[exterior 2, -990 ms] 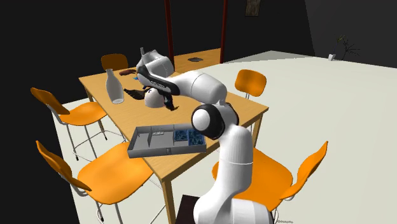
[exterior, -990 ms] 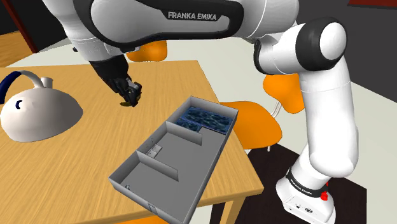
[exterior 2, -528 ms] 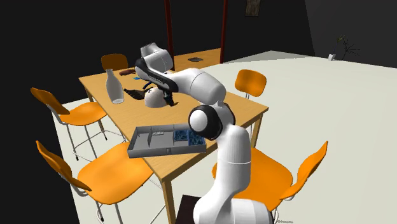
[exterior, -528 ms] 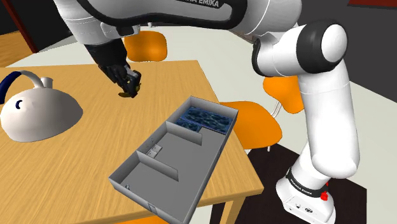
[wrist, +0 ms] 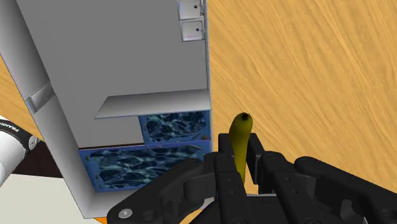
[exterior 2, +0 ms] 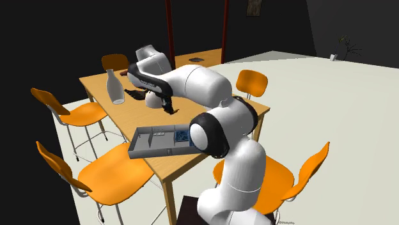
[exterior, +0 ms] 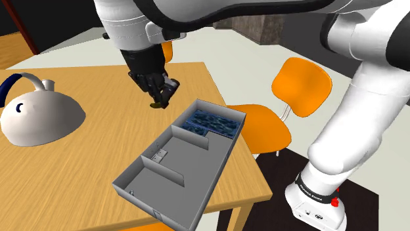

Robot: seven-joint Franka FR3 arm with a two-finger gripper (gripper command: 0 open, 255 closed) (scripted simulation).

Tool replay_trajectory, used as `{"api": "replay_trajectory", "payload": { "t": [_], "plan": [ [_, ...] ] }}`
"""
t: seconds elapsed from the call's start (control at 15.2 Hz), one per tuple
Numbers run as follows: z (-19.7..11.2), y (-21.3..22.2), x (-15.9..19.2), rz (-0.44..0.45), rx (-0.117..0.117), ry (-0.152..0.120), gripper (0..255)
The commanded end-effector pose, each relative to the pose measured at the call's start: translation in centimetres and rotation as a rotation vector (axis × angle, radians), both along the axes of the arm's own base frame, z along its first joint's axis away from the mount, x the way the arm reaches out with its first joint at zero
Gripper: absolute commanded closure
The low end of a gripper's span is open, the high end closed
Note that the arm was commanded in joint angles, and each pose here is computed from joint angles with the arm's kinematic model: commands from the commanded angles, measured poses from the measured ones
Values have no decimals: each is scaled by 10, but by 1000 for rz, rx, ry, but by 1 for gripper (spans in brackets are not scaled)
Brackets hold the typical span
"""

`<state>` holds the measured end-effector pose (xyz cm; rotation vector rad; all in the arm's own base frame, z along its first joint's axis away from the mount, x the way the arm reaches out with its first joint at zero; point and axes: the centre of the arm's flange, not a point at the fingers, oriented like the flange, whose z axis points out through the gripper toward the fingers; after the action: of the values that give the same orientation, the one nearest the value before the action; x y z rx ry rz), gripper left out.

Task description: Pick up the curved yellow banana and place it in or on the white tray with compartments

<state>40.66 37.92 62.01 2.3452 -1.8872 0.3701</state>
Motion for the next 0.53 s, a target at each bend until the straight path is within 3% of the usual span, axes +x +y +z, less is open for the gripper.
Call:
{"api": "replay_trajectory", "payload": {
  "t": [0.0, 0.33, 0.46],
  "plan": [
    [-7, -6, -25, -4, 0, 7, 255],
    [-9, -22, -89, -4, 0, 7, 255],
    [-14, -25, -98, -4, 0, 7, 255]
  ]
}}
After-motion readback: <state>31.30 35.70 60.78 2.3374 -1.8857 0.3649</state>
